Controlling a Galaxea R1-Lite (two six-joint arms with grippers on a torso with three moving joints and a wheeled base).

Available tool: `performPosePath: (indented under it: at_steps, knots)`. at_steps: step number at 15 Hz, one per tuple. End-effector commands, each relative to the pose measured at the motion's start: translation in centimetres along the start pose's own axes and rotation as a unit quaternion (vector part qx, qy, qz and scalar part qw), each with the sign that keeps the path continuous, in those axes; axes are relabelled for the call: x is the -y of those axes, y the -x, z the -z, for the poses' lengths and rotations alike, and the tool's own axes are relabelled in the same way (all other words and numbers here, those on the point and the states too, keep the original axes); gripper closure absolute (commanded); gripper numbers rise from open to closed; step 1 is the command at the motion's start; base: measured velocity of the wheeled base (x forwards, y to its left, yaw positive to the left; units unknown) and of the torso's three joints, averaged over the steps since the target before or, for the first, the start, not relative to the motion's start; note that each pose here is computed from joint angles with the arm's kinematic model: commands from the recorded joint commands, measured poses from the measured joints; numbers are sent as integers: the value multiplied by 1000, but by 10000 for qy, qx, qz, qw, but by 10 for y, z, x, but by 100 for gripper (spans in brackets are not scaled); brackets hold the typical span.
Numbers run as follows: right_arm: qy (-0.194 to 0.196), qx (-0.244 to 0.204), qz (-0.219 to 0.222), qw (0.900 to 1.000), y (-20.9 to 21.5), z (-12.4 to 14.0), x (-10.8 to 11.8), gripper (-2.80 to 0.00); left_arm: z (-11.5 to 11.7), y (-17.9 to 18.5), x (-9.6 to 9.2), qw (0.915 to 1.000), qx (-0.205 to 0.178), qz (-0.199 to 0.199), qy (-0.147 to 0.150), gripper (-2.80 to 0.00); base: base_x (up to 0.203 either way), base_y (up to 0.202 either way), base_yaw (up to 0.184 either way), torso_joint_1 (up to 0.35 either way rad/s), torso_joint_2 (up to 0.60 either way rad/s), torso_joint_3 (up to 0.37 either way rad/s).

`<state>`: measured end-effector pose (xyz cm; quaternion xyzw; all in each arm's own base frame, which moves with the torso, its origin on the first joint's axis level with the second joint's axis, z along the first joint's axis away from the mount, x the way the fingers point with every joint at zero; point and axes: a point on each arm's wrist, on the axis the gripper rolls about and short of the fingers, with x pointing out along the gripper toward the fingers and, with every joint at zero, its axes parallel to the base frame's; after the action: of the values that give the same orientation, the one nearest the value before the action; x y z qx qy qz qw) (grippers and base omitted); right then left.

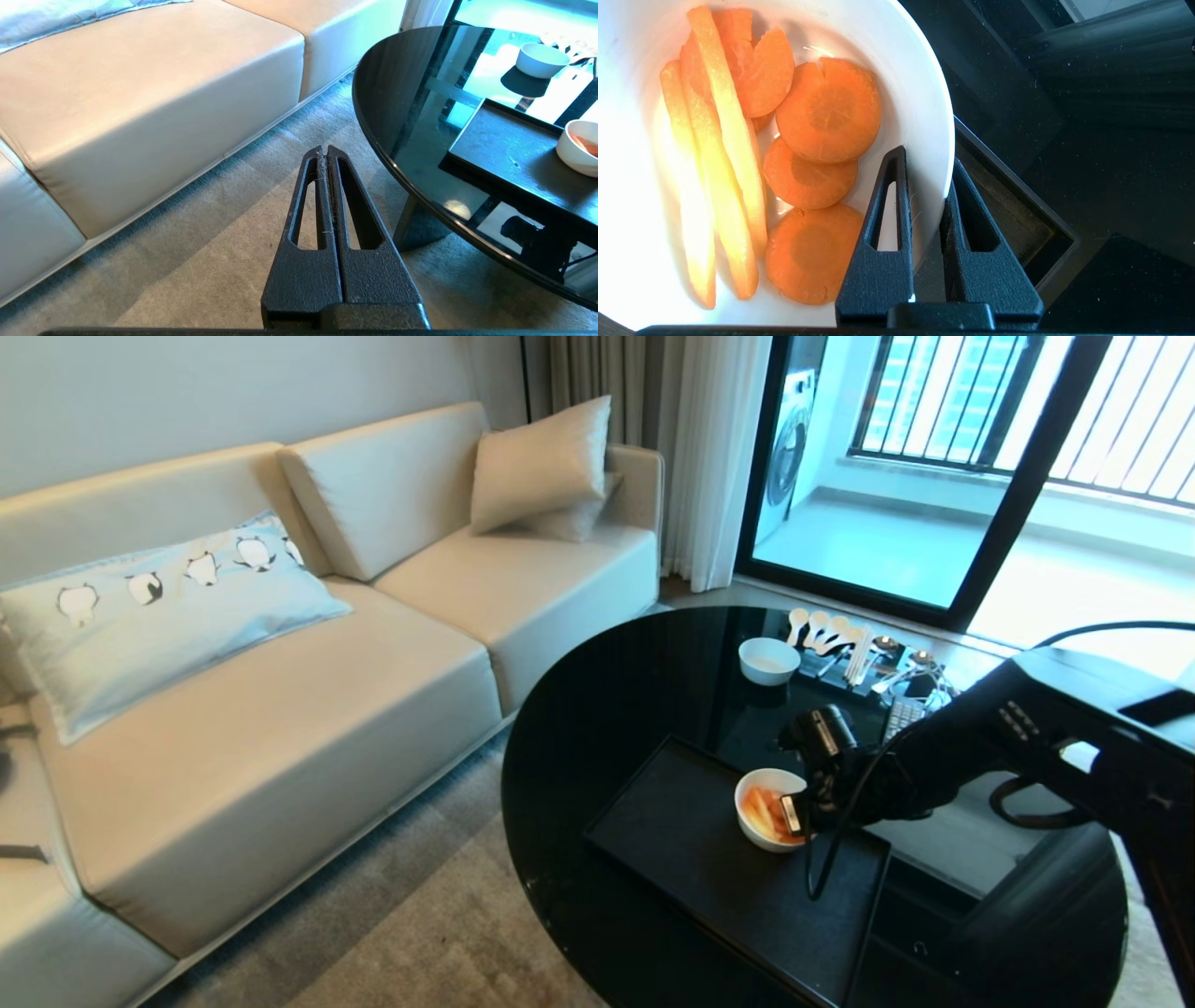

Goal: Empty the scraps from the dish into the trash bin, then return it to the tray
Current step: Pick up the bowl with leftover food

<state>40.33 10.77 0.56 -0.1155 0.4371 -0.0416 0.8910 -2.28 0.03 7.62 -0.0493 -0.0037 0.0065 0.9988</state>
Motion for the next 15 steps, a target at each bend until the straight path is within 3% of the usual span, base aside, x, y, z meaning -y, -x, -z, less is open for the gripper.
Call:
performPosePath:
  at_steps: [1, 7, 15]
  knots:
    - [-72, 79, 28, 9999, 6, -5, 6, 0, 0, 0, 0, 10000, 4, -2, 6, 0, 0, 0, 0, 0, 0, 0]
    - [-536, 152, 81, 9984, 37, -6, 27, 0, 0, 0, 0, 10000, 4, -2, 6, 0, 0, 0, 0, 0, 0, 0]
    - [-1109, -274, 269, 9931, 77, 30, 62, 0, 0, 0, 0, 10000, 4, -2, 6, 0, 0, 0, 0, 0, 0, 0]
